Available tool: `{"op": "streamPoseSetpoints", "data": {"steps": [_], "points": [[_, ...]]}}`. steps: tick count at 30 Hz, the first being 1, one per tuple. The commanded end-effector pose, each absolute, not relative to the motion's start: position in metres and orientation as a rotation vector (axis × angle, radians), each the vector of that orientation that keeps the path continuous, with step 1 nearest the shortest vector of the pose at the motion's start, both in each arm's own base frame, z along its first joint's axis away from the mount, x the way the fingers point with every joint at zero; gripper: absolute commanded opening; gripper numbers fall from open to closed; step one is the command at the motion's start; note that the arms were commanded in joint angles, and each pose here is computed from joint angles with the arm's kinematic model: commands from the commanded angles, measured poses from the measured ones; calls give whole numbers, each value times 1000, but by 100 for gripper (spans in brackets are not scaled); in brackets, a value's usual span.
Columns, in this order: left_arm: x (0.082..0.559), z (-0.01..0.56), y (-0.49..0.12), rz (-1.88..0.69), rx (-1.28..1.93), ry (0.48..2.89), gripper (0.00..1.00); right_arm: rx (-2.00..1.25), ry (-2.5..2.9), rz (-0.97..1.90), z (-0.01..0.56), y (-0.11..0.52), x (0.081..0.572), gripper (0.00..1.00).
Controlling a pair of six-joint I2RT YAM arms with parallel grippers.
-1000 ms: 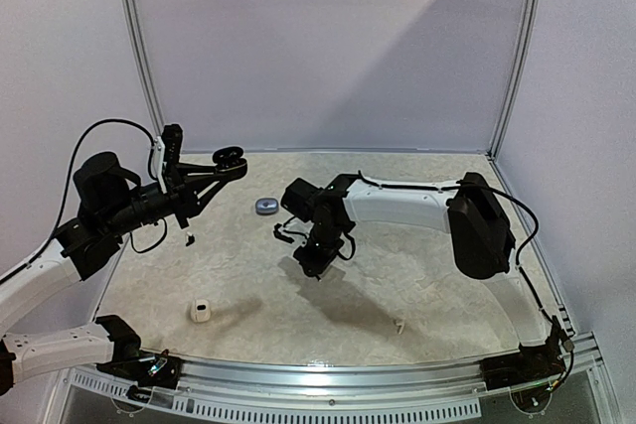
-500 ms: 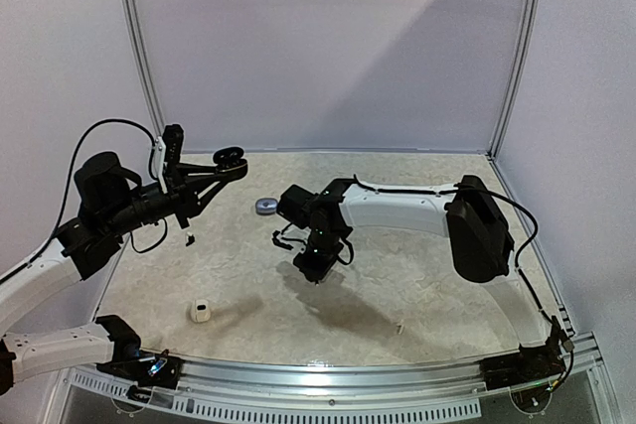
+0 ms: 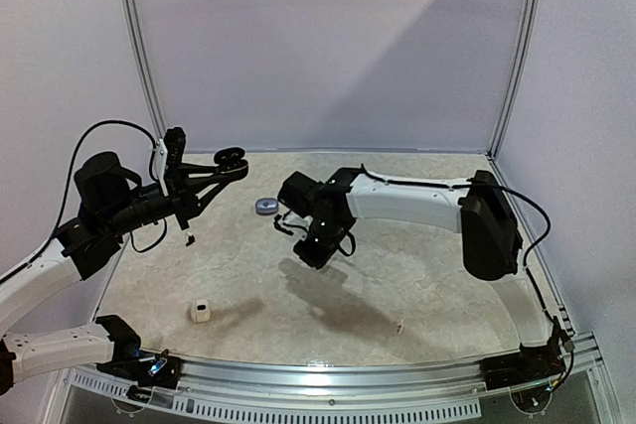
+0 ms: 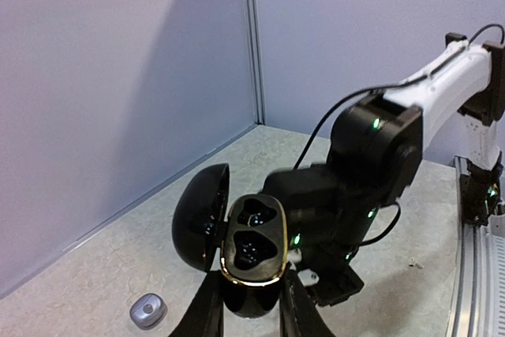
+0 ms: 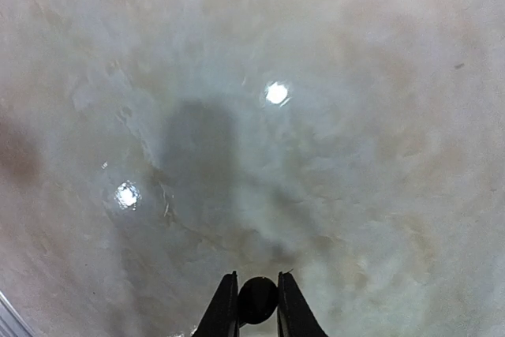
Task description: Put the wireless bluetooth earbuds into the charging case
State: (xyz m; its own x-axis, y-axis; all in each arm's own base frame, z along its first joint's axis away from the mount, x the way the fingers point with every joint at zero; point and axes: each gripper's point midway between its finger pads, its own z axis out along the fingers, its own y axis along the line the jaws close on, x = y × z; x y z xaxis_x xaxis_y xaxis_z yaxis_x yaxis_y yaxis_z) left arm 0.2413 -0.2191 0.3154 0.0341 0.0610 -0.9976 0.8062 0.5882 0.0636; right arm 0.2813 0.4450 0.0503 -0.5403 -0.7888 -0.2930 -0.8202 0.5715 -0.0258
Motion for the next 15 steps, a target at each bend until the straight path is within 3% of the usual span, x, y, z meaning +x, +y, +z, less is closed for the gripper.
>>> {"op": "streamPoseSetpoints", "data": {"steps": [1,9,15], "points": [[239,335,-219,-603,846,1336,0,-1022,2177,229,222,446,324,0],[228,366,-230,-527,894,1199,0,-805,1510,349,427,444,296,0],[230,390,-237,-547,879,1162,0,-845,1182,471,480,467,252,0]]}}
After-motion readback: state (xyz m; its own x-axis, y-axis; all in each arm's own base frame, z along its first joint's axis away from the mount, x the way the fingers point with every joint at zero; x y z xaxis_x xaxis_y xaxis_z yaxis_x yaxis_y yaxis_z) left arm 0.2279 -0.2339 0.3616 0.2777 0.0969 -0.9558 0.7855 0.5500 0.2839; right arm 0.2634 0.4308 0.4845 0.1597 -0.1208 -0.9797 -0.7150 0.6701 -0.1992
